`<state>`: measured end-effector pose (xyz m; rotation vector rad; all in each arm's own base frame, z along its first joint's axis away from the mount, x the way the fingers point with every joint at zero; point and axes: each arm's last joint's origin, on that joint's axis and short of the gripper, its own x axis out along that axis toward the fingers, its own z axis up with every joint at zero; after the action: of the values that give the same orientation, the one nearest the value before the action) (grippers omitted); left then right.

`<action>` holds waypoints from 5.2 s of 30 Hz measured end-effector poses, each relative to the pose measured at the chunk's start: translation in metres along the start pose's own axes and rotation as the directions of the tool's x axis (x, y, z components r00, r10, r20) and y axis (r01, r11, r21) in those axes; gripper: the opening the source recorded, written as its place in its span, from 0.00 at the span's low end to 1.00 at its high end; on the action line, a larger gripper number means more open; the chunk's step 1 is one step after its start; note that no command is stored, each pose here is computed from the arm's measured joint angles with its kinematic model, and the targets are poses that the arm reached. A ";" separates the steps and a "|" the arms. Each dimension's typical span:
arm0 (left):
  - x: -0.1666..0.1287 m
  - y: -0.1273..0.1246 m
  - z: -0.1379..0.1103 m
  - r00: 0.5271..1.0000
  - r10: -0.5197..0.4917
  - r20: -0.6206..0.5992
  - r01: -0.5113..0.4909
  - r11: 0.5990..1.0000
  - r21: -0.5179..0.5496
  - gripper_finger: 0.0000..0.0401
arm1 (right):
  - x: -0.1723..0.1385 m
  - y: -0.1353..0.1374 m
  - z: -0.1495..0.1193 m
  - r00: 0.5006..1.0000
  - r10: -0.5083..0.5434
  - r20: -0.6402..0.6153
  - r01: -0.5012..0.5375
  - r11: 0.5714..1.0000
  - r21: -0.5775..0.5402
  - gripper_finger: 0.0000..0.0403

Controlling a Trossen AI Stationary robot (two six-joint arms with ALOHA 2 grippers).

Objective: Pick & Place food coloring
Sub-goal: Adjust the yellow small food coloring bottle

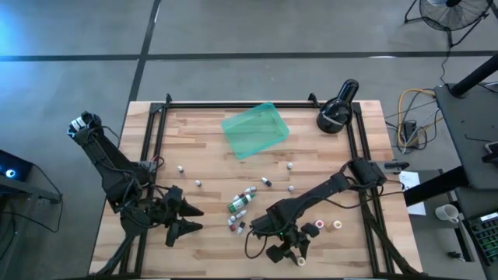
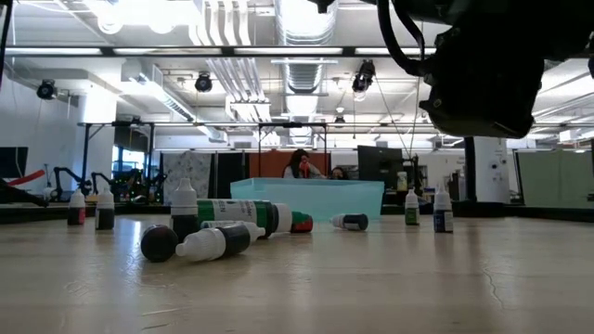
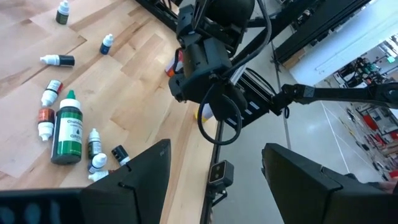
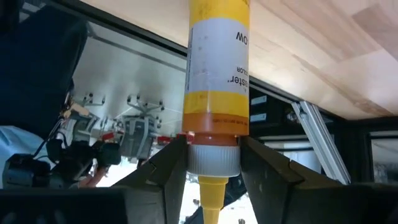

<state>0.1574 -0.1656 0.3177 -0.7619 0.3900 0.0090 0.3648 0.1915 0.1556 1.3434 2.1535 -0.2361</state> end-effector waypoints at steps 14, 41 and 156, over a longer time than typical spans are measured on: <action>0.000 0.000 0.000 1.000 0.000 0.000 0.000 0.999 0.037 0.56 | -0.014 0.015 -0.009 0.988 0.042 0.149 -0.033 0.998 -0.062 0.54; 0.000 0.000 -0.001 1.000 -0.012 -0.022 0.012 1.000 0.008 0.56 | -0.087 0.027 -0.034 0.391 -0.038 0.920 0.253 0.965 -0.068 0.57; 0.000 -0.002 0.002 1.000 -0.010 0.023 0.013 0.994 -0.110 0.56 | -0.157 0.004 0.079 -0.106 0.241 0.965 0.138 0.964 -0.226 0.14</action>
<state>0.1584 -0.1656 0.3199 -0.8722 0.3662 0.0286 0.4493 0.0392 0.1801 0.5447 0.6404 -0.6672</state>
